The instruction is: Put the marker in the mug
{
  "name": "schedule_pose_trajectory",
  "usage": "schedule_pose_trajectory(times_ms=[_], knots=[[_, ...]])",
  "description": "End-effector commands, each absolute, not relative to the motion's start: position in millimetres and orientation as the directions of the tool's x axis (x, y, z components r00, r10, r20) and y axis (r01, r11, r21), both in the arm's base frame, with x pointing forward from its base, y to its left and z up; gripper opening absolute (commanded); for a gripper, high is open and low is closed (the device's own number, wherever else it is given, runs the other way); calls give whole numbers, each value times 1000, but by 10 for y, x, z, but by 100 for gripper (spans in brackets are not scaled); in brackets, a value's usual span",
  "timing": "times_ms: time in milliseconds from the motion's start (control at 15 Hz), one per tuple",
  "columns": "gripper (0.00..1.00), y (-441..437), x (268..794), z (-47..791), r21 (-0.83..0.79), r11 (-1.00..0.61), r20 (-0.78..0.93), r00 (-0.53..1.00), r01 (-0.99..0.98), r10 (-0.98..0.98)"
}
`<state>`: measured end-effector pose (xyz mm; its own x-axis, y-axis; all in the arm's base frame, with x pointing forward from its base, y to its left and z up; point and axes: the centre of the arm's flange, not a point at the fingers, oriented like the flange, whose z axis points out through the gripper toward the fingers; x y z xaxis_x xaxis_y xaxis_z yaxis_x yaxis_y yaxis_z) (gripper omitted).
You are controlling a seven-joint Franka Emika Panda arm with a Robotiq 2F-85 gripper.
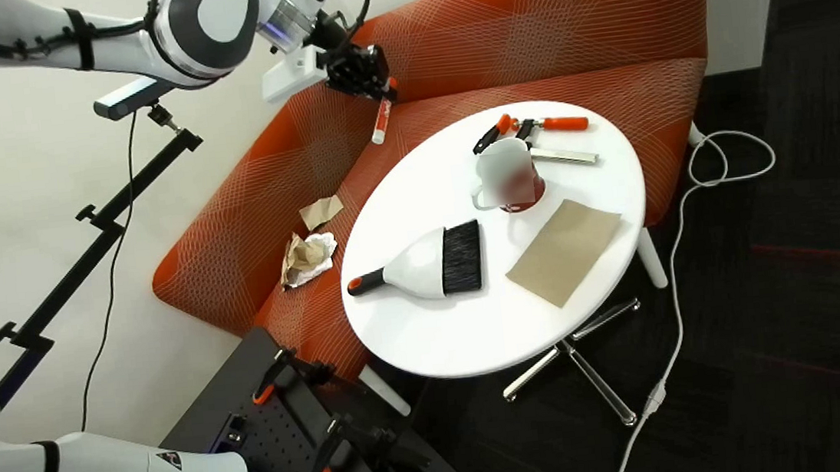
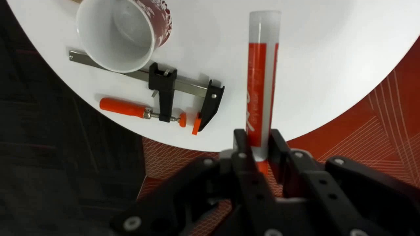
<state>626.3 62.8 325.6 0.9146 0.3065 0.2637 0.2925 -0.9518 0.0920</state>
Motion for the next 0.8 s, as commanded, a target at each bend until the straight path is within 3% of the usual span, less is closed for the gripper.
schedule_pose_trajectory(times_ms=[0,733], knots=[[5,634,6296,3220,149,-975,352,913,165,208],[5,531,6388,2988,330,-921,495,869,-207,-18]])
